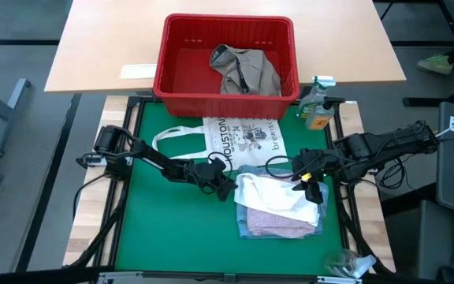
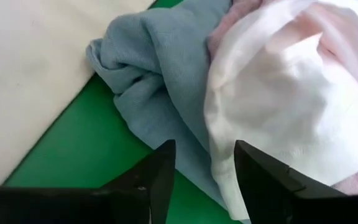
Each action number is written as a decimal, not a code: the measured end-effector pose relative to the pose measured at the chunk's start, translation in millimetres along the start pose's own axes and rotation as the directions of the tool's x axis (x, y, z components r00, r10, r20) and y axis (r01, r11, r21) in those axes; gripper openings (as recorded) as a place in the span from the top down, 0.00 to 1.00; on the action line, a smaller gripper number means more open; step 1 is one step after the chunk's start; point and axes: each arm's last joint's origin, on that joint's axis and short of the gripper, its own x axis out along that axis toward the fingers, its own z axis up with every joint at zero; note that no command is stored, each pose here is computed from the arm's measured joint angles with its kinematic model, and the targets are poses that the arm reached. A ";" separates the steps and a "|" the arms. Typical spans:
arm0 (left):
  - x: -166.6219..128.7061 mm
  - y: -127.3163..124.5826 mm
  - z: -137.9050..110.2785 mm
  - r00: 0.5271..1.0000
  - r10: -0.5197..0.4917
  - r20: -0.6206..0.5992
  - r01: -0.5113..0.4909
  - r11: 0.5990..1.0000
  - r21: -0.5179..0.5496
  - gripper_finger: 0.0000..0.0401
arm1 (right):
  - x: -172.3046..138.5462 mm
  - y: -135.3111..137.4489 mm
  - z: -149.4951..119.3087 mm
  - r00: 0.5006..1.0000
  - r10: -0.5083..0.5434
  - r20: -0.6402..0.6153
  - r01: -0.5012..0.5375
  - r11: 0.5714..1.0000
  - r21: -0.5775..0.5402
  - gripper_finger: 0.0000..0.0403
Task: Fold Laundry from Bin
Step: Fold the white underwear from the red laundry basket
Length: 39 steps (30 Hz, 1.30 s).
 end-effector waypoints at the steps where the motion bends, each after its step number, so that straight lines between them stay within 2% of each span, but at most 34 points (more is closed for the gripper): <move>1: 0.0 -0.1 -0.3 1.000 -0.001 -0.002 0.001 1.000 0.000 0.61 | 0.1 0.0 0.0 1.000 0.000 0.000 0.000 1.000 -0.005 0.61; 5: 4.2 1.7 -4.5 1.000 -0.009 -0.002 0.009 1.000 0.002 0.63 | 0.0 0.0 0.0 1.000 0.000 0.000 0.000 1.000 -0.020 0.61; 11: 15.3 2.9 -11.0 0.991 -0.132 -0.005 0.132 0.991 -0.006 0.67 | 0.1 0.0 0.0 1.000 0.000 0.000 0.000 1.000 -0.020 0.61; 13: 15.7 2.9 -11.6 0.990 -0.140 -0.012 0.140 0.990 -0.006 0.70 | 0.1 0.0 0.0 1.000 0.000 0.000 0.000 1.000 -0.020 0.61; 22: 15.9 4.0 -8.4 0.989 -0.148 -0.003 0.148 0.989 -0.019 0.98 | 0.0 0.1 0.0 1.000 0.002 -0.001 -0.002 1.000 -0.018 0.61; 26: 16.1 7.4 -3.5 0.987 -0.163 -0.017 0.161 0.984 -0.075 0.99 | 0.1 0.3 -0.2 1.000 0.009 -0.005 -0.009 1.000 -0.016 0.61; 29: 12.8 5.7 4.4 0.976 -0.212 -0.038 0.207 0.973 -0.103 0.99 | 0.1 0.3 -0.2 1.000 0.010 -0.005 -0.010 1.000 -0.016 0.61; 39: -7.6 -12.5 31.5 0.933 -0.359 -0.029 0.355 0.930 -0.100 1.00 | 0.0 0.3 -0.1 1.000 0.010 -0.004 -0.010 1.000 -0.017 0.61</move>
